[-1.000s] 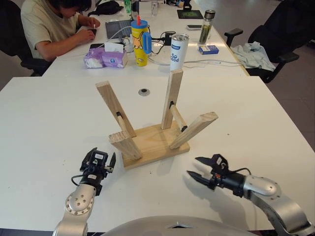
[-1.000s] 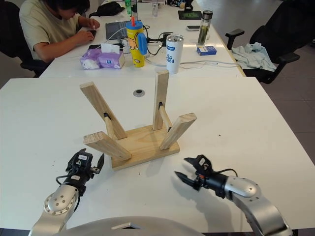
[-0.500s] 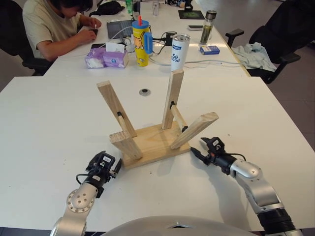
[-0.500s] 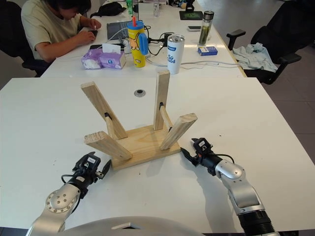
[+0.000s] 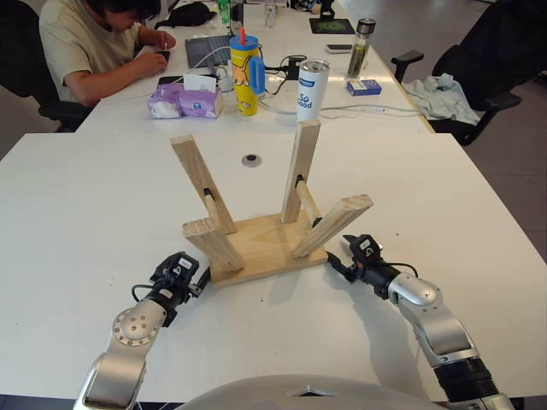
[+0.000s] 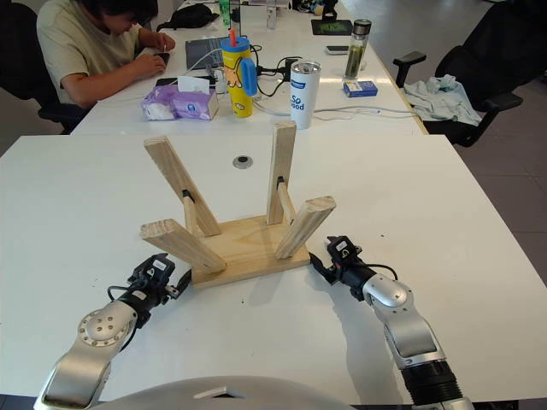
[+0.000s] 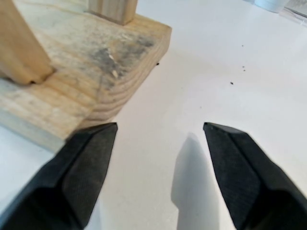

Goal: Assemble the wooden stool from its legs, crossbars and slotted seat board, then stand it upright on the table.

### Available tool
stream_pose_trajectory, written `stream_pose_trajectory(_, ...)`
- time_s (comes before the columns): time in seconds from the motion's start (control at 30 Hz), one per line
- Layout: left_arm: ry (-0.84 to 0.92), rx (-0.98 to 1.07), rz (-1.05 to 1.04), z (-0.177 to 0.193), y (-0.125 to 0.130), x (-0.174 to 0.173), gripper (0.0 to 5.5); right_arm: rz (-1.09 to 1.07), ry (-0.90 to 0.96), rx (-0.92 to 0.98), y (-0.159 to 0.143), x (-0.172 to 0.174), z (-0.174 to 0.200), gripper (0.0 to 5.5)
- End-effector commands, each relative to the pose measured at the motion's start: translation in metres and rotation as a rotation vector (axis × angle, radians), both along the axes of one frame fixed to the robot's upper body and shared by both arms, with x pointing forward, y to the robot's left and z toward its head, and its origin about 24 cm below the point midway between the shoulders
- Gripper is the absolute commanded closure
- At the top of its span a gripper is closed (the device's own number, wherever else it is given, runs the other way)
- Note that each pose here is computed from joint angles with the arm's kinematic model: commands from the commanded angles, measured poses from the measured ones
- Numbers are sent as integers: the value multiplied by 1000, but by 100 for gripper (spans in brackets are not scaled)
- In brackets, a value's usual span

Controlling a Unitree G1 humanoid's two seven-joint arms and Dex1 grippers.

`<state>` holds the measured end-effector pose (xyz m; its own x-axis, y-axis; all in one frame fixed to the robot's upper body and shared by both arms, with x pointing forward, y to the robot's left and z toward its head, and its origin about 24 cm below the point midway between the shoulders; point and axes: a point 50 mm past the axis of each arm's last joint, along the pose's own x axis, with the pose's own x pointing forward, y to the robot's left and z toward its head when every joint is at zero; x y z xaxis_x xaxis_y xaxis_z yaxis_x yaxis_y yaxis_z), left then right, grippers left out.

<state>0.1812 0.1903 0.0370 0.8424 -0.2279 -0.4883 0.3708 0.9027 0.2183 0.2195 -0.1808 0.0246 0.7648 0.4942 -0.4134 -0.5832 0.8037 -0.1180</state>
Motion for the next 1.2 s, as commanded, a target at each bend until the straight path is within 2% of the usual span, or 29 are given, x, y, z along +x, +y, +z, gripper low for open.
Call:
stream_pose_trajectory(0.03,-143,-457,-299,48,-59,25,191,311,69,260,63,-12,23,213)
stream_pose_trajectory(0.23,-144,-702,-425,77,-72,24,191,341,63,333,65,-4,51,213)
stream_pose_trajectory(0.47,-76,-690,-473,76,-69,18,191,349,44,413,60,2,83,213)
stream_pose_trajectory(0.9,-12,-607,-476,66,-60,10,191,368,-1,428,51,2,122,213)
stream_pose_trajectory(1.2,-94,-683,-505,95,-59,19,191,337,-45,452,46,10,140,213)
